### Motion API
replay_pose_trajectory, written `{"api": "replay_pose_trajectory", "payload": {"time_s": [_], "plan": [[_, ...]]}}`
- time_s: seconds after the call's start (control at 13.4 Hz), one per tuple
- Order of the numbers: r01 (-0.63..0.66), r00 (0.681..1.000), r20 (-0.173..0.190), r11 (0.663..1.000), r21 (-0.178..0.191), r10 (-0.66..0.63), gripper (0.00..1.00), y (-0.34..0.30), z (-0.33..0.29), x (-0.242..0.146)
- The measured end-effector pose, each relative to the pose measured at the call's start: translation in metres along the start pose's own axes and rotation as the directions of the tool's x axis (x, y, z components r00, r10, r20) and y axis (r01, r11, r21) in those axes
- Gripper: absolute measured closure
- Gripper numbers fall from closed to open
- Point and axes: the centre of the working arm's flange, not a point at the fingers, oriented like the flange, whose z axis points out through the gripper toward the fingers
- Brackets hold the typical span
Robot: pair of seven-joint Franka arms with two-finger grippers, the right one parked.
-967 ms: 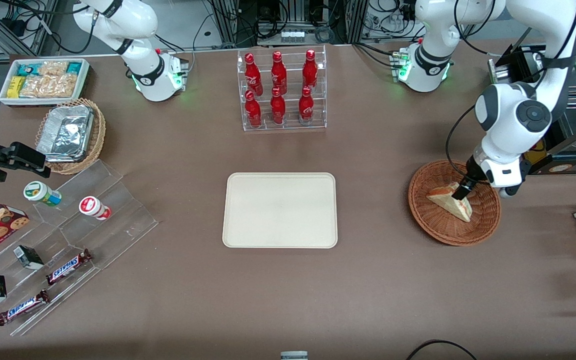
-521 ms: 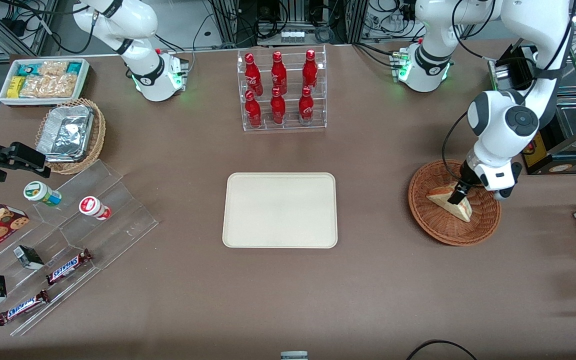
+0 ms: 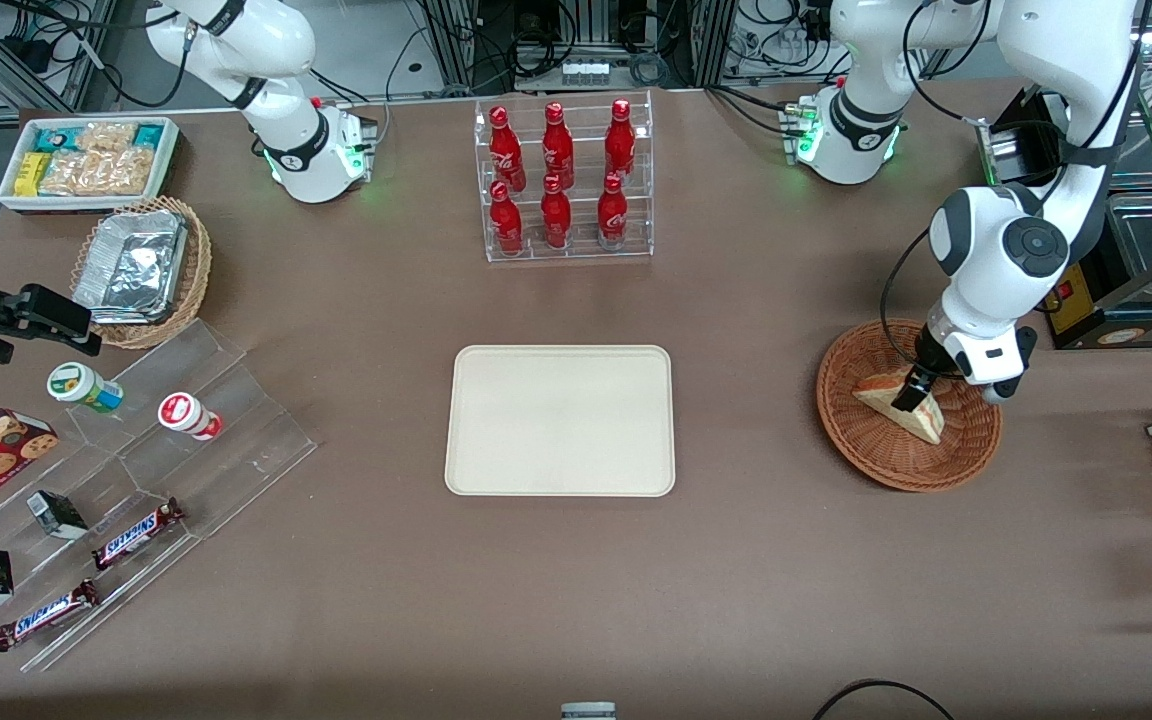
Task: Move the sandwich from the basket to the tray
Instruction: 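Lower the left gripper and close it on the wrapped sandwich, then lift the sandwich and carry it with the left gripper over the tray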
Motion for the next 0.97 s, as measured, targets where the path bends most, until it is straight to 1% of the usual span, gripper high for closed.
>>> {"api": "replay_pose_trajectory", "payload": {"time_s": [0.07, 0.3, 0.37, 0.45, 0.52, 0.6, 0.67, 0.82, 0.89, 0.97], "plan": [[0.003, 1.0, 0.0, 1.0, 0.0, -0.003, 0.3, 0.001, 0.0, -0.001], [0.006, 1.0, -0.001, 1.0, -0.003, -0.006, 0.59, 0.002, 0.0, -0.002], [0.005, 1.0, -0.003, 1.0, -0.006, -0.005, 0.64, 0.003, -0.001, -0.002], [-0.004, 1.0, -0.007, 1.0, -0.011, 0.004, 0.68, 0.006, -0.004, -0.004], [-0.025, 1.0, -0.012, 1.0, -0.017, 0.025, 0.7, 0.011, -0.01, -0.007], [-0.061, 0.998, -0.015, 0.998, -0.009, 0.061, 0.72, 0.017, -0.022, -0.013], [-0.099, 0.995, -0.014, 0.995, 0.012, 0.1, 0.74, 0.024, -0.038, -0.018], [-0.171, 0.985, -0.003, 0.984, 0.056, 0.172, 0.82, 0.039, -0.087, -0.03], [-0.21, 0.978, 0.004, 0.975, 0.072, 0.211, 0.85, 0.049, -0.117, -0.04], [-0.25, 0.968, 0.013, 0.964, 0.086, 0.25, 0.85, 0.058, -0.144, -0.051]]}}
